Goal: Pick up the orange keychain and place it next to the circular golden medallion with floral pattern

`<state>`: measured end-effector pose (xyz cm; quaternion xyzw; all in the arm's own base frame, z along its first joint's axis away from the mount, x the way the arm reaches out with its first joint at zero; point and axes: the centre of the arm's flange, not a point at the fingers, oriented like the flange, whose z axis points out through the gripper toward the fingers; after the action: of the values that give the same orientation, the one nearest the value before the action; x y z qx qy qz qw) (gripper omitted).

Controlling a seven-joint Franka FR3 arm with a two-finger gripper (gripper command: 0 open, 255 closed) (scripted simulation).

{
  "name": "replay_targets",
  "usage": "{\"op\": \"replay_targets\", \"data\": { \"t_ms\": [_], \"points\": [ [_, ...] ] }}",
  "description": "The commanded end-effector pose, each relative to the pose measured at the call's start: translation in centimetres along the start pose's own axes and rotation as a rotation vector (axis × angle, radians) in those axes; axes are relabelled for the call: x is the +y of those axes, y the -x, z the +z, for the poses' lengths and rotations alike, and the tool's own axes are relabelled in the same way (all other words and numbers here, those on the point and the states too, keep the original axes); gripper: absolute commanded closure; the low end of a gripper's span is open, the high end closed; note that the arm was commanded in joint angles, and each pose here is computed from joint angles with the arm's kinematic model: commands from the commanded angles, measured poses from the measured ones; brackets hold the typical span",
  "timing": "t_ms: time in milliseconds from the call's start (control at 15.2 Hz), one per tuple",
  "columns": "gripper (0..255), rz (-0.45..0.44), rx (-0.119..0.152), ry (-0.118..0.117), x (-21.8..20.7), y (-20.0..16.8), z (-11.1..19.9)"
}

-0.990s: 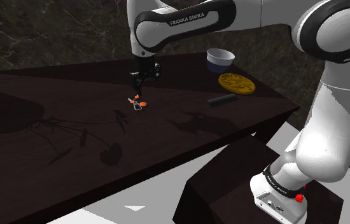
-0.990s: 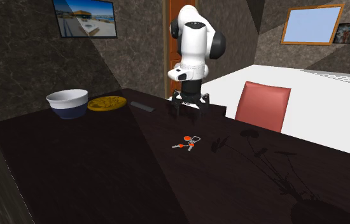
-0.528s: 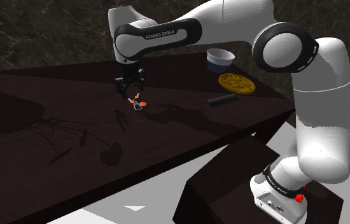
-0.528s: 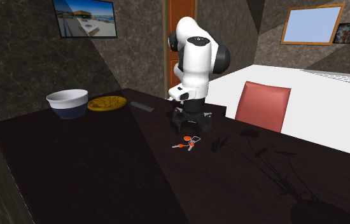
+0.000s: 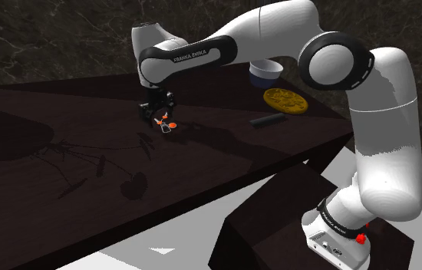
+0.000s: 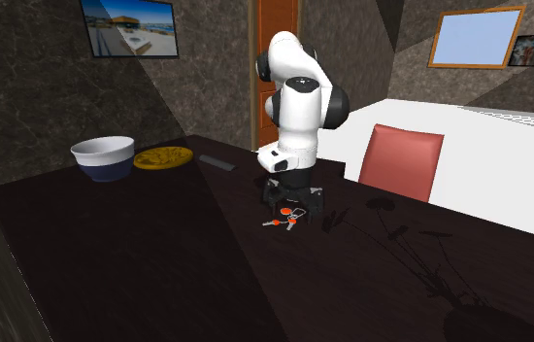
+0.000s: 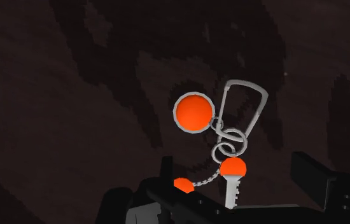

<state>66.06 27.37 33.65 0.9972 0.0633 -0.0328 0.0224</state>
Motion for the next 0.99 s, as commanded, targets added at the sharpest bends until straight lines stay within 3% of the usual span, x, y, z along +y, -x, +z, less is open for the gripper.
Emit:
{"op": "replay_targets", "data": {
  "t_ms": [0,330,396,924],
  "points": [
    [0,0.0,0.001,0.0,0.05,0.01,0.22],
    [0,0.0,0.001,0.0,0.05,0.01,0.22],
    [255,0.0,0.001,0.0,0.05,0.01,0.22],
    [255,0.0,0.0,0.0,0.06,-0.35,0.32]
  ]
}}
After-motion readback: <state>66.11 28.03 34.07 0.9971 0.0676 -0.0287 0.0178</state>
